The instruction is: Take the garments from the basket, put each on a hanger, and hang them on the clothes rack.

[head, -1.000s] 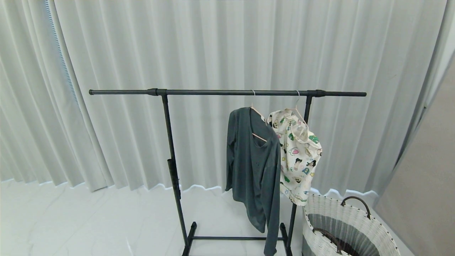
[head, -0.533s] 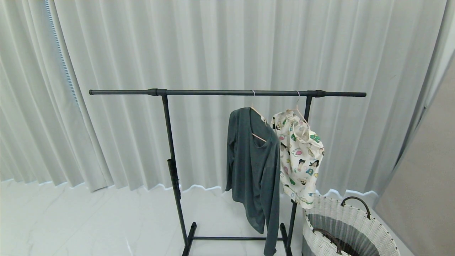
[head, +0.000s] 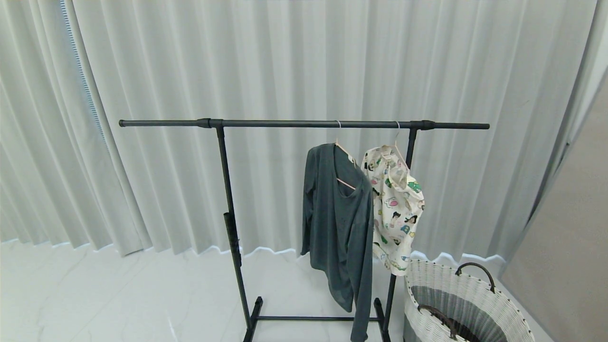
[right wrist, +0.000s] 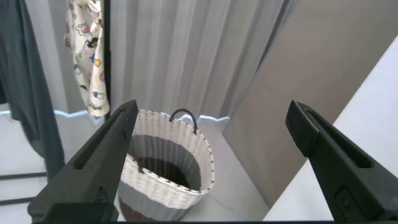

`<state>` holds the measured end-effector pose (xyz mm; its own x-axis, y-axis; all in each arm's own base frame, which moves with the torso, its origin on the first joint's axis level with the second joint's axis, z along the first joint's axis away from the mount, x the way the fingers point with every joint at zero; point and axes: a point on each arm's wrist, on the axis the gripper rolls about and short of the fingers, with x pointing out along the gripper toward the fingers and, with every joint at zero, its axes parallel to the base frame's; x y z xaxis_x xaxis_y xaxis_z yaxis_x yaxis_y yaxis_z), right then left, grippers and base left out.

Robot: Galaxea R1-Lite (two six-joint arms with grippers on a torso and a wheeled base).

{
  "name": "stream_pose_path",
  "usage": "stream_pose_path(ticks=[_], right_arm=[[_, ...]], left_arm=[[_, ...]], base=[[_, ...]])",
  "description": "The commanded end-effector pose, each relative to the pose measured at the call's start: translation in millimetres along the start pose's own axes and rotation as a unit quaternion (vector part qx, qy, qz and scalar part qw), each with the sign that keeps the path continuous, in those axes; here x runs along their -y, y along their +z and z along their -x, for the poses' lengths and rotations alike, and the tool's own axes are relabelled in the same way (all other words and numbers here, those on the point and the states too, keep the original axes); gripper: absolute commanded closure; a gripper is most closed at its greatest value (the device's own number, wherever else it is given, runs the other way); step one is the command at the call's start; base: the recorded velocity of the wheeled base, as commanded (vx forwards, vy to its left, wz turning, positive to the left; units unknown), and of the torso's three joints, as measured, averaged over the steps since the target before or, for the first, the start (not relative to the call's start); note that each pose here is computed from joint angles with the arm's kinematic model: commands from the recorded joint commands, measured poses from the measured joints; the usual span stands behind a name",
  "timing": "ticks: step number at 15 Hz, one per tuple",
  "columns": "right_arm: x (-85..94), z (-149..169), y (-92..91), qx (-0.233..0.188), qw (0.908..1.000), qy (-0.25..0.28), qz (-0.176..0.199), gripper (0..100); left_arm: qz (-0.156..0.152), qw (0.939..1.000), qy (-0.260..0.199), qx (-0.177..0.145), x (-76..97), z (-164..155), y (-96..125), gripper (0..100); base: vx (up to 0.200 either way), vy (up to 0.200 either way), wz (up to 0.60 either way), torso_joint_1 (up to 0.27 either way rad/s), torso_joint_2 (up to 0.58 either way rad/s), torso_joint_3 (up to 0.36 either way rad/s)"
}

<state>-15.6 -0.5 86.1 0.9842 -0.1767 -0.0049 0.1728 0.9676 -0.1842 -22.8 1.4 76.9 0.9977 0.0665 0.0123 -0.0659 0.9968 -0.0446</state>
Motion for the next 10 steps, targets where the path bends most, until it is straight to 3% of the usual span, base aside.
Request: stream_pose_path(ticks=[1, 2, 5, 8, 10], right_arm=[[1.2, 0.4, -0.4, 0.011, 0.9992, 0.038, -0.006, 0], [2.1, 1.6, -1.0, 0.024, 0.9970, 0.072, -0.016, 0], [1.7, 4.7, -3.5, 0.029, 0.9967, 0.057, -0.050, 0], [2.5, 7.0, -5.1, 0.036, 0.9974, 0.029, -0.055, 0], [0.6, 7.2, -4.9, 0.041, 0.9952, 0.070, -0.055, 0]], left_arm=[[0.000, 1.0000, 0.000, 0.001, 0.0, 0.1, 0.0, 0], [0.000, 1.0000, 0.000, 0.001, 0.0, 0.1, 0.0, 0], [0.000, 1.0000, 0.000, 0.001, 0.0, 0.1, 0.0, 0], [0.001, 1.0000, 0.000, 0.001, 0.0, 0.1, 0.0, 0], [0.001, 1.0000, 0.001, 0.001, 0.0, 0.1, 0.0, 0]], base=[[0.000, 0.000, 0.00, 0.000, 0.00, 0.000], [0.000, 0.000, 0.00, 0.000, 0.00, 0.000], [0.000, 0.000, 0.00, 0.000, 0.00, 0.000], [0.000, 0.000, 0.00, 0.000, 0.00, 0.000], [0.000, 0.000, 0.00, 0.000, 0.00, 0.000]])
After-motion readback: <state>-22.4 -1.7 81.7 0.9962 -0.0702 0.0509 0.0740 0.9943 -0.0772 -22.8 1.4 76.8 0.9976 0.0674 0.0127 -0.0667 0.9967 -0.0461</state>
